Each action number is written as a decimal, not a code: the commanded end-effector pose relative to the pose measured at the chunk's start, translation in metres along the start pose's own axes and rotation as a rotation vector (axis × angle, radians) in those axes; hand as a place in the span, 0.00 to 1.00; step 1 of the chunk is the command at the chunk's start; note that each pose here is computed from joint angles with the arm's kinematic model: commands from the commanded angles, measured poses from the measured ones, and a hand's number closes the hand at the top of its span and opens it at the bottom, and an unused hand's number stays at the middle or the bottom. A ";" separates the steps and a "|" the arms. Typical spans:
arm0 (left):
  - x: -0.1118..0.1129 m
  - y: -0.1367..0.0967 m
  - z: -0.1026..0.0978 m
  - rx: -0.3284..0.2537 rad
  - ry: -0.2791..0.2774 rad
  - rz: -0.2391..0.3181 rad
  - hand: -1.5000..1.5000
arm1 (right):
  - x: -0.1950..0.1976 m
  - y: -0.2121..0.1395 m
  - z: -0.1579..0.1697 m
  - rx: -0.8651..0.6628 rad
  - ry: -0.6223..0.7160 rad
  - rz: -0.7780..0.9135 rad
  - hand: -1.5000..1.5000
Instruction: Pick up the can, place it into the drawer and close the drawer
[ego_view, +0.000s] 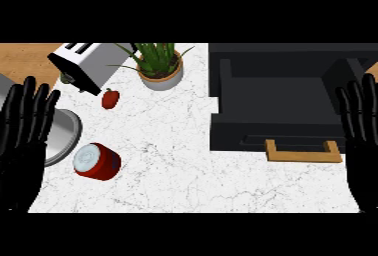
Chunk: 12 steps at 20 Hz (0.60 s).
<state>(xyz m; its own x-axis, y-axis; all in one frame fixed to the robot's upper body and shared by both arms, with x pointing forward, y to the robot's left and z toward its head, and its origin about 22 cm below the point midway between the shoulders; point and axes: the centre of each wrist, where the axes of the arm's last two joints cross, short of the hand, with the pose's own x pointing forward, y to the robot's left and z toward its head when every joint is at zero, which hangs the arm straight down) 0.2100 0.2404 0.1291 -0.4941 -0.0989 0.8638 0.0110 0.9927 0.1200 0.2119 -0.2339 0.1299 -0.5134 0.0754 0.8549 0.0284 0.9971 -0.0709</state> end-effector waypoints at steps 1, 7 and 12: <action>0.011 0.011 0.008 -0.055 -0.024 -0.005 0.00 | -0.009 0.005 -0.002 -0.006 -0.004 -0.023 0.00; -0.016 0.024 0.037 -0.225 0.283 0.070 0.00 | -0.029 -0.019 0.017 -0.065 0.274 0.036 0.00; 0.000 0.046 0.062 -0.262 0.324 0.064 0.00 | -0.008 -0.031 0.022 -0.077 0.326 0.056 0.00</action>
<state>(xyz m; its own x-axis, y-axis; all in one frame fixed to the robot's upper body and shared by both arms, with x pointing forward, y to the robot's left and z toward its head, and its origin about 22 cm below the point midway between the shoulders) 0.1779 0.2775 0.1125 -0.2695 -0.0677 0.9606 0.2444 0.9601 0.1362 0.2050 -0.2543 0.1142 -0.2957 0.1117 0.9487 0.0937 0.9917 -0.0875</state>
